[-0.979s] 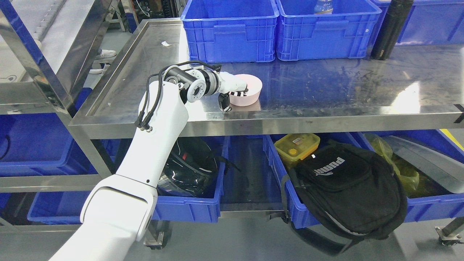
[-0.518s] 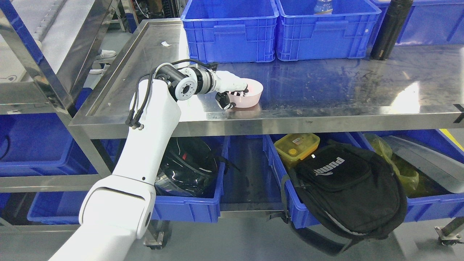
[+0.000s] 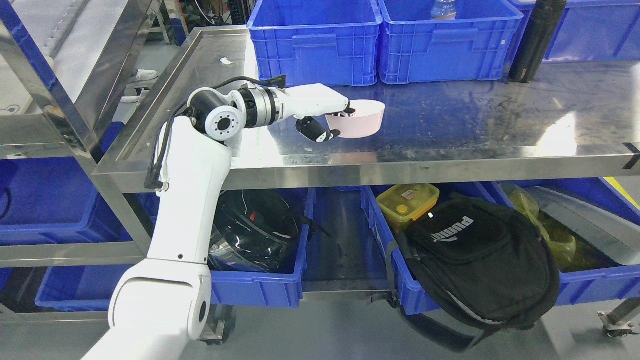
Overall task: Stack pink IKEA bowl on shelf middle layer
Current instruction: 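Lift the pink bowl off the shelf with the left hand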
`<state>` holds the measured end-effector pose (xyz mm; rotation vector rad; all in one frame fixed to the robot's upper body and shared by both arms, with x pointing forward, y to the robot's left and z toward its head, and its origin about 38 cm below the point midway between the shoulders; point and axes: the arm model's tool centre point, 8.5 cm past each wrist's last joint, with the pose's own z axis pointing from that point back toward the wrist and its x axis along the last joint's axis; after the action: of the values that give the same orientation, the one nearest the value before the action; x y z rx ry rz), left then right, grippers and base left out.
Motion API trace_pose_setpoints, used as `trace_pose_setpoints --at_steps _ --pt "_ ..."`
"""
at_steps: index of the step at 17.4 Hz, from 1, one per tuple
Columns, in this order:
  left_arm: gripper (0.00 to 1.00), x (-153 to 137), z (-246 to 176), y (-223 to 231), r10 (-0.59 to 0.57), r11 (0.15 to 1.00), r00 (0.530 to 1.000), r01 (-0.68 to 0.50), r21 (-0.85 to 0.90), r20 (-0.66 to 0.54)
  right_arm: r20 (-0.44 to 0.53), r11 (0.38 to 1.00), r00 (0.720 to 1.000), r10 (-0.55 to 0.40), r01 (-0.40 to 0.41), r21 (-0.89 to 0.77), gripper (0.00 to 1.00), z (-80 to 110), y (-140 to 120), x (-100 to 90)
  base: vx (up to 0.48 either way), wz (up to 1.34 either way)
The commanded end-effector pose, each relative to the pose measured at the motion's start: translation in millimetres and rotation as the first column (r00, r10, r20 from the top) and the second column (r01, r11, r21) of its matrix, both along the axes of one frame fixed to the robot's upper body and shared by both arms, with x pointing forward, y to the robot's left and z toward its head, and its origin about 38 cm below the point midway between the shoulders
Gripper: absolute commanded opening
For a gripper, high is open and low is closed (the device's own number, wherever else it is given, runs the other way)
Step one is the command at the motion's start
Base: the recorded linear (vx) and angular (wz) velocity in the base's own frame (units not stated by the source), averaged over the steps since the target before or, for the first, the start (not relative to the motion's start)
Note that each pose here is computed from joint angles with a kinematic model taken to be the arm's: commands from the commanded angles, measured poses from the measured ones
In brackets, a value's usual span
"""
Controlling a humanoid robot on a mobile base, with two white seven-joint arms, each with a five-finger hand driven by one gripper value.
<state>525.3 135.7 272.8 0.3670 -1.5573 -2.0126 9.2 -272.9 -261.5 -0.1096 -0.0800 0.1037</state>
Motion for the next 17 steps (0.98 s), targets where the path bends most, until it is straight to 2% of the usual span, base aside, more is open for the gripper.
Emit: trace_pose_setpoints --at_steps 1,6,10,14,17 --pt "0.00 -46 46 60 0.041 0.971 0.969 0.019 -0.239 0.242 -0.004 1.000 1.000 0.000 0.000 -0.016 1.00 0.8 -11 -7.9 0.000 0.00" --pt "0.00 -56 33 67 0.018 0.931 0.976 0.063 -0.360 0.216 -0.004 1.000 1.000 0.000 0.000 -0.016 1.00 0.8 -11 -7.9 0.000 0.00" --pt "0.00 -60 18 62 0.000 0.930 0.982 0.069 -0.361 0.187 -0.004 1.000 1.000 0.000 0.000 -0.016 1.00 0.8 -11 -7.9 0.000 0.00" --pt "0.00 -70 -18 45 -0.036 0.928 0.991 0.080 -0.365 0.127 -0.004 1.000 1.000 0.000 0.000 -0.016 1.00 0.8 -11 -7.9 -0.003 0.03" --pt "0.00 -73 -23 43 -0.041 0.928 0.992 0.083 -0.364 0.121 -0.004 1.000 1.000 0.000 0.000 -0.016 1.00 0.8 -11 -7.9 -0.002 0.01"
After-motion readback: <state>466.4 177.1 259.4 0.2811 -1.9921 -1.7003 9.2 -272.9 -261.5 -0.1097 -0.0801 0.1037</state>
